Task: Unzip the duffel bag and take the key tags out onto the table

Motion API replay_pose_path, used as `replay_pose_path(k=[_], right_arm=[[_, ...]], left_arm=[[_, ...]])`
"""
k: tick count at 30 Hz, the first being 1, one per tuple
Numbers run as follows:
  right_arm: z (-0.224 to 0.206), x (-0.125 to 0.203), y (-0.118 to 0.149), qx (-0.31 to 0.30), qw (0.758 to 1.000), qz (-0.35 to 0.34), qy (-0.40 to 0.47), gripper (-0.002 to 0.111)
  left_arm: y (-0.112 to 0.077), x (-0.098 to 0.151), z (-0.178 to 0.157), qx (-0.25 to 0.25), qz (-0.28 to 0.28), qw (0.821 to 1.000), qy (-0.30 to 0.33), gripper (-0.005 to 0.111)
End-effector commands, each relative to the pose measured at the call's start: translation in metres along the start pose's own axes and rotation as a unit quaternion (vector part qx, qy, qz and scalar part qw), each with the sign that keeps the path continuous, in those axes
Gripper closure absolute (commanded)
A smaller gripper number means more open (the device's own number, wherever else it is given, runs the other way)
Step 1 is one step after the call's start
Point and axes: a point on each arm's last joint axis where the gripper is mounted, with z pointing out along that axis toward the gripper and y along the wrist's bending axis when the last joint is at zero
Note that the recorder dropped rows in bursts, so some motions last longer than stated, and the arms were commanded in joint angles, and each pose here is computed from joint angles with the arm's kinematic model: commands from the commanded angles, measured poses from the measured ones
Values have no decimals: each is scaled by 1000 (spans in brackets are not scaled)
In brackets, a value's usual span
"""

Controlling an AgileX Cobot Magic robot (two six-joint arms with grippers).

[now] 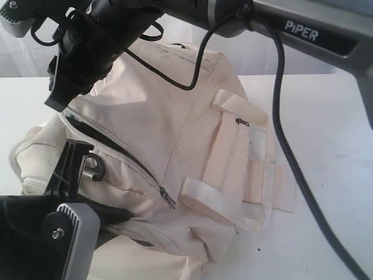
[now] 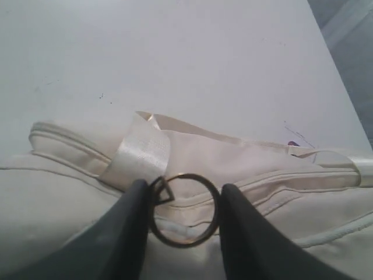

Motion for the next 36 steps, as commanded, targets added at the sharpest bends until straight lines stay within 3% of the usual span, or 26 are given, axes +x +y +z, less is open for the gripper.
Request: replay_pose_path(k=[1,36], right_arm=[[-8,0,-26,64,997,21,-38,108],[-6,37,-98,191,976,63,-79,108]], left_arm=[[-4,-4,-1,19,-10,1000,-12,107],[-4,-4,-1,19,-10,1000,-12,107]])
